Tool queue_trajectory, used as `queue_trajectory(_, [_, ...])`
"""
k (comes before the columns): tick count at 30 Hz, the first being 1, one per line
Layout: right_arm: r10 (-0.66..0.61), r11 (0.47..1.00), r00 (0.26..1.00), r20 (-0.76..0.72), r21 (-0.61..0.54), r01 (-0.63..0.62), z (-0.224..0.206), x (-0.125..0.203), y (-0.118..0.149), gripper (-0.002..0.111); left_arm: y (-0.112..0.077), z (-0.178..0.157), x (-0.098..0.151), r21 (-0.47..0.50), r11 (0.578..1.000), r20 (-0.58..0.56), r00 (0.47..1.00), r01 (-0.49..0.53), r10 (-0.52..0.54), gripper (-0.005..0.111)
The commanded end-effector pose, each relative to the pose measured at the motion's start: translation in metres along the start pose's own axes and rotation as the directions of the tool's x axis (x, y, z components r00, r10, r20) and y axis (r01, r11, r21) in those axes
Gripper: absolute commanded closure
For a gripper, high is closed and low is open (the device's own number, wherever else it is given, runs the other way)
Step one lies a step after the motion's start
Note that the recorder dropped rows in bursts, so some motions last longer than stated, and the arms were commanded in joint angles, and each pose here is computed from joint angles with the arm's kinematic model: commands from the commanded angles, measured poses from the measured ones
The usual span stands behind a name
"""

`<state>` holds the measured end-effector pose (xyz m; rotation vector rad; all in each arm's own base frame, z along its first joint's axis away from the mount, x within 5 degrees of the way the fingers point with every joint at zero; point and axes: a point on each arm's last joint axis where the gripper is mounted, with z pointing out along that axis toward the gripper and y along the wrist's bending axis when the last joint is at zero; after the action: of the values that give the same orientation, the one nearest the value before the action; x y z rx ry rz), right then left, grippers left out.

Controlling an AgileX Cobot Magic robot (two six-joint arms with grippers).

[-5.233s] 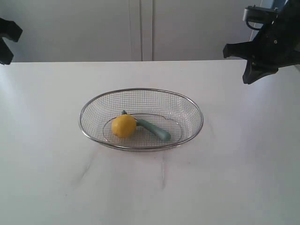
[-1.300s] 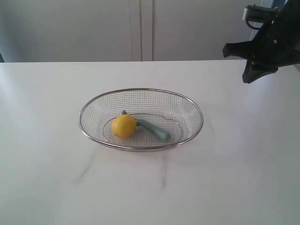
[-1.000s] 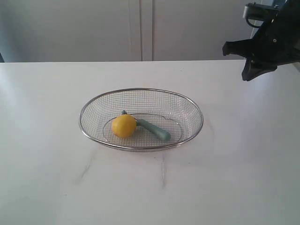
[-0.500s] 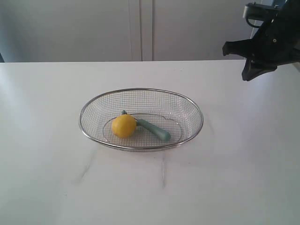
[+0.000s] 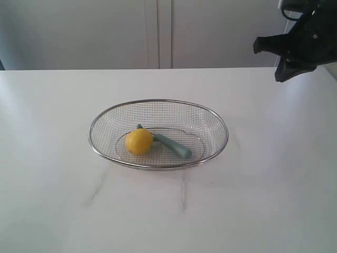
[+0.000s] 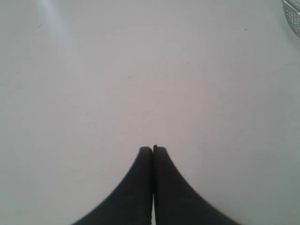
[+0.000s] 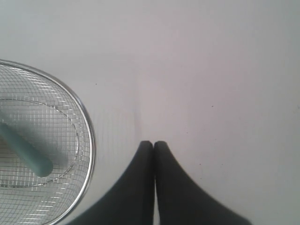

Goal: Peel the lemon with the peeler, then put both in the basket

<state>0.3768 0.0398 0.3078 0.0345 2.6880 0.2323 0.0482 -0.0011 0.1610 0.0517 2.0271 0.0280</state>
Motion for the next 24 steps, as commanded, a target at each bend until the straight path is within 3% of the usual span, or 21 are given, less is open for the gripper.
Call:
queue_trajectory(1, [-0.007,1.000,0.997,0.080,0.001,0.007,-0.030,0.001,0.001,0.108,0.000,0.001,0.003,-0.003,1.000,-0.009,1.000,0.004,-0.004,0.107])
queue_trajectory(15, [-0.023,1.000,0.974,0.226,-0.015,0.027,-0.092,0.010,0.008,0.108,0.000,0.001,0.003,-0.003,1.000,-0.009,1.000,0.004,-0.004,0.107])
queue_trajectory(24, [-0.174,0.983,0.885,0.433,0.130,0.129,-0.156,0.032,0.003,0.108,0.000,0.001,0.003,-0.003,1.000,-0.009,1.000,0.004,-0.004,0.107])
